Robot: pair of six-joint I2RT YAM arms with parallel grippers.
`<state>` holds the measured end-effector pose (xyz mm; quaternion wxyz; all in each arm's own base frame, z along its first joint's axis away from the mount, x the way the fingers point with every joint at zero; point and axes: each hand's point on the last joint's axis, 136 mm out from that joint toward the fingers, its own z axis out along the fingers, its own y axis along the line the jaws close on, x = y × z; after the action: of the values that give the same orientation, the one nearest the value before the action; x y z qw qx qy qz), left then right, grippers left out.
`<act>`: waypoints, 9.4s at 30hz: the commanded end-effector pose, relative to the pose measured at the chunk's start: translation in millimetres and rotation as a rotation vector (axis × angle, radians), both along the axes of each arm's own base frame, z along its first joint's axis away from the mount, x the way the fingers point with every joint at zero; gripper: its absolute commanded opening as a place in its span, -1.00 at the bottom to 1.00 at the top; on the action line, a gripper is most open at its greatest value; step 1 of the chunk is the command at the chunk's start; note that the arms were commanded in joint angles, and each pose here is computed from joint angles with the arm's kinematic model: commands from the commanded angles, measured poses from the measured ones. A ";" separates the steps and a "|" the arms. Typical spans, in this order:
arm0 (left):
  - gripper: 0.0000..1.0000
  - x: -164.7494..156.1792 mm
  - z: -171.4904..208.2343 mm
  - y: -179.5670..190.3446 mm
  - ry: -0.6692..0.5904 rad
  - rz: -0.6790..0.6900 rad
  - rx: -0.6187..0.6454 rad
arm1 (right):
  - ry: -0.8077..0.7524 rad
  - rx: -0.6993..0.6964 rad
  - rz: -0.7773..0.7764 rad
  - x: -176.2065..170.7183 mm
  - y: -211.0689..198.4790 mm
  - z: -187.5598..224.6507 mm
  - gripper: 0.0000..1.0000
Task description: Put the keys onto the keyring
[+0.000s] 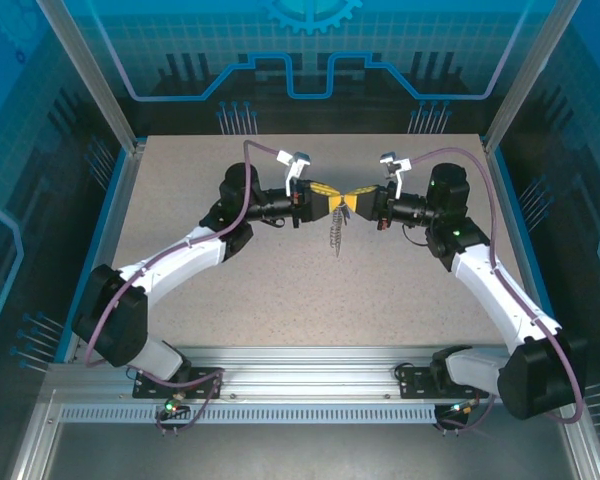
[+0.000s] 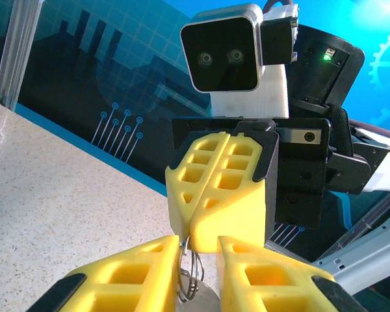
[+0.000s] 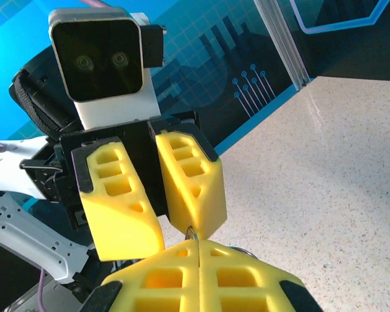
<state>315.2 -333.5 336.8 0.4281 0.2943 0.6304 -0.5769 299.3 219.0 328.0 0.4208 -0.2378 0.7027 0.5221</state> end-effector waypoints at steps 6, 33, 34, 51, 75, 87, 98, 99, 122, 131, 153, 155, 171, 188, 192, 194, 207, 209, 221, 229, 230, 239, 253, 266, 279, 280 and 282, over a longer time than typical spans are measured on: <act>-0.56 -4.4 15.0 -0.7 -0.042 -0.050 0.008 | -0.027 -0.003 0.005 3.0 -3.8 9.0 -1.00; -0.73 -4.0 -6.9 -8.3 0.019 -0.109 0.085 | -0.029 -0.002 0.012 3.3 -3.1 12.1 -1.00; -0.75 -3.4 -7.8 -8.2 0.022 -0.108 0.087 | -0.031 -0.001 0.013 3.3 -3.0 12.7 -1.00; -1.00 -1.7 21.9 -2.2 -0.050 -0.048 -0.043 | -0.026 0.049 -0.182 5.8 -47.1 21.0 -0.09; -1.00 -2.3 43.7 -2.0 -0.055 -0.061 -0.132 | -0.070 -0.018 -0.161 -6.4 -13.3 -3.6 0.11; -1.00 -1.1 43.1 -1.3 -0.056 -0.050 -0.132 | -0.081 -0.045 -0.116 -3.4 1.1 -2.1 -0.62; -1.00 3.4 46.5 2.0 -0.071 -0.005 -0.147 | -0.057 -0.083 -0.054 -25.6 10.6 -19.7 -1.00; -1.00 3.3 47.1 2.2 -0.074 -0.005 -0.148 | -0.056 -0.088 -0.045 -27.0 12.8 -20.9 -1.00; -1.00 4.9 46.5 5.7 -0.071 0.026 -0.160 | -0.042 -0.131 -0.074 -31.0 7.0 -21.6 -0.12; -1.00 5.2 54.3 9.5 -0.075 0.038 -0.230 | -0.080 -0.053 -0.175 -38.9 -31.4 3.9 -0.14; -1.00 17.0 53.2 14.7 -0.036 0.113 -0.321 | -0.131 0.249 -0.210 9.9 -5.3 80.6 -0.01; -1.00 17.7 52.1 14.1 -0.034 0.114 -0.323 | -0.127 0.255 -0.204 11.8 -2.5 80.7 -0.02; -1.00 18.9 52.8 12.6 -0.034 0.113 -0.335 | -0.104 0.251 -0.171 15.9 10.3 70.6 -0.23; -1.00 18.8 54.5 12.9 -0.039 0.115 -0.337 | -0.058 0.233 -0.160 17.8 13.7 50.6 -0.43; -1.00 18.6 54.8 12.9 -0.040 0.113 -0.337 | -0.050 0.232 -0.162 19.5 14.2 47.0 -0.43; -1.00 18.6 55.6 13.5 -0.042 0.115 -0.339 | -0.044 0.232 -0.159 20.3 15.2 45.6 -0.44; -1.00 19.9 54.0 11.9 -0.039 0.115 -0.337 | -0.024 0.229 -0.142 20.2 17.9 33.3 -0.86; -1.00 19.7 54.0 11.5 -0.040 0.113 -0.336 | -0.028 0.235 -0.126 18.7 19.5 34.8 -0.99; -0.55 14.7 53.3 10.5 -0.042 0.092 -0.300 | -0.076 0.175 -0.093 16.1 16.5 44.1 -1.00; -0.16 12.4 55.5 21.9 -0.062 0.099 -0.238 | -0.091 0.088 -0.059 18.0 4.4 42.9 -1.00; -0.13 12.9 55.4 24.1 -0.062 0.100 -0.229 | -0.092 0.082 -0.053 18.3 3.0 42.6 -1.00; 0.09 17.7 50.0 34.9 -0.064 0.044 -0.075 | -0.100 -0.002 0.019 19.0 -1.2 37.3 -1.00; 0.09 17.4 34.9 25.6 -0.039 -0.126 0.168 | -0.097 -0.083 0.166 15.8 6.8 35.3 -1.00; -0.11 20.1 23.4 19.8 0.010 -0.204 0.230 | -0.081 -0.093 0.177 21.6 8.3 28.5 -1.00; -0.24 24.9 19.1 15.5 0.032 -0.228 0.216 | -0.074 -0.092 0.181 23.1 9.3 26.9 -1.00; -0.24 25.0 18.9 15.2 0.033 -0.229 0.215 | -0.073 -0.092 0.181 23.2 9.2 26.7 -1.00; -0.25 24.6 18.5 14.5 0.034 -0.234 0.213 | -0.072 -0.092 0.181 23.5 9.3 26.5 -1.00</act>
<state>342.9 -319.8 345.4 0.3136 0.3890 0.6713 -0.5475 323.9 228.2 342.5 0.3807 -0.3241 0.7002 0.5097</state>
